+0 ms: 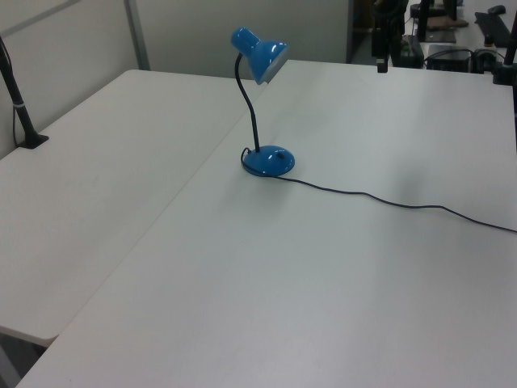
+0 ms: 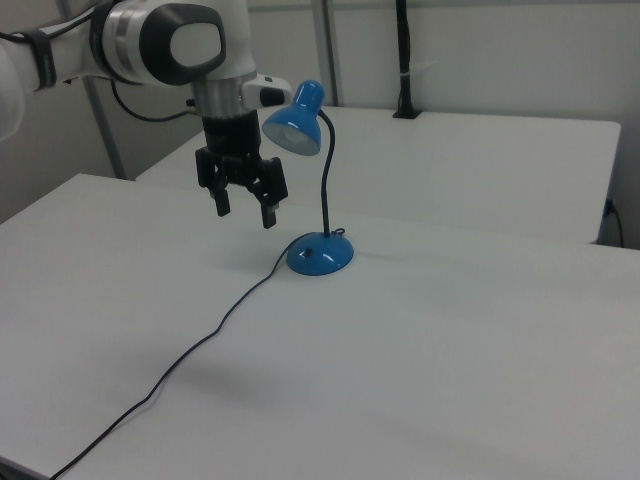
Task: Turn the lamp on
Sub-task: 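Move the gripper down to the switch on the blue lamp base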
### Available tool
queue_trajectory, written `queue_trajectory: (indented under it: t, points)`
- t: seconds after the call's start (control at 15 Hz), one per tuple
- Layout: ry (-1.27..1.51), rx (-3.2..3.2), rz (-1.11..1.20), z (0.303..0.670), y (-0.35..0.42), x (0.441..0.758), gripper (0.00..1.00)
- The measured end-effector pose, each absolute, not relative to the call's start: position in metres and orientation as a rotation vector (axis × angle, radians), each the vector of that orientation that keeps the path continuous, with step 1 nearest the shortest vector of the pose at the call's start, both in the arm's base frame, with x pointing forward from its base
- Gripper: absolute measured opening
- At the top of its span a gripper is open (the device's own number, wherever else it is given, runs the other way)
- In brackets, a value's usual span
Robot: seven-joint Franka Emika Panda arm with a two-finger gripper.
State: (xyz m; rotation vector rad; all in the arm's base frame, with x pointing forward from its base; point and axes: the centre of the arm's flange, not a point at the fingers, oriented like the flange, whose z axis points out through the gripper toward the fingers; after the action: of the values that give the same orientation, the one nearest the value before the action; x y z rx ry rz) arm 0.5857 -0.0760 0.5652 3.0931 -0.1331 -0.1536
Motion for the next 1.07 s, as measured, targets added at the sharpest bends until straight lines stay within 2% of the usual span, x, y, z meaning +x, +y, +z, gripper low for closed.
queue_trajectory:
  t: [0.67, 0.87, 1.0, 1.07]
  points:
    - [-0.134, 3.093, -0.13, 0.563, -0.078, 0.589, 1.0]
    - [-0.051, 3.094, -0.026, 0.556, -0.077, 0.604, 0.85]
    - [0.03, 3.134, 0.045, 0.539, -0.07, 0.62, 0.5]
    - [0.036, 3.148, 0.104, 0.531, -0.067, 0.63, 0.36]
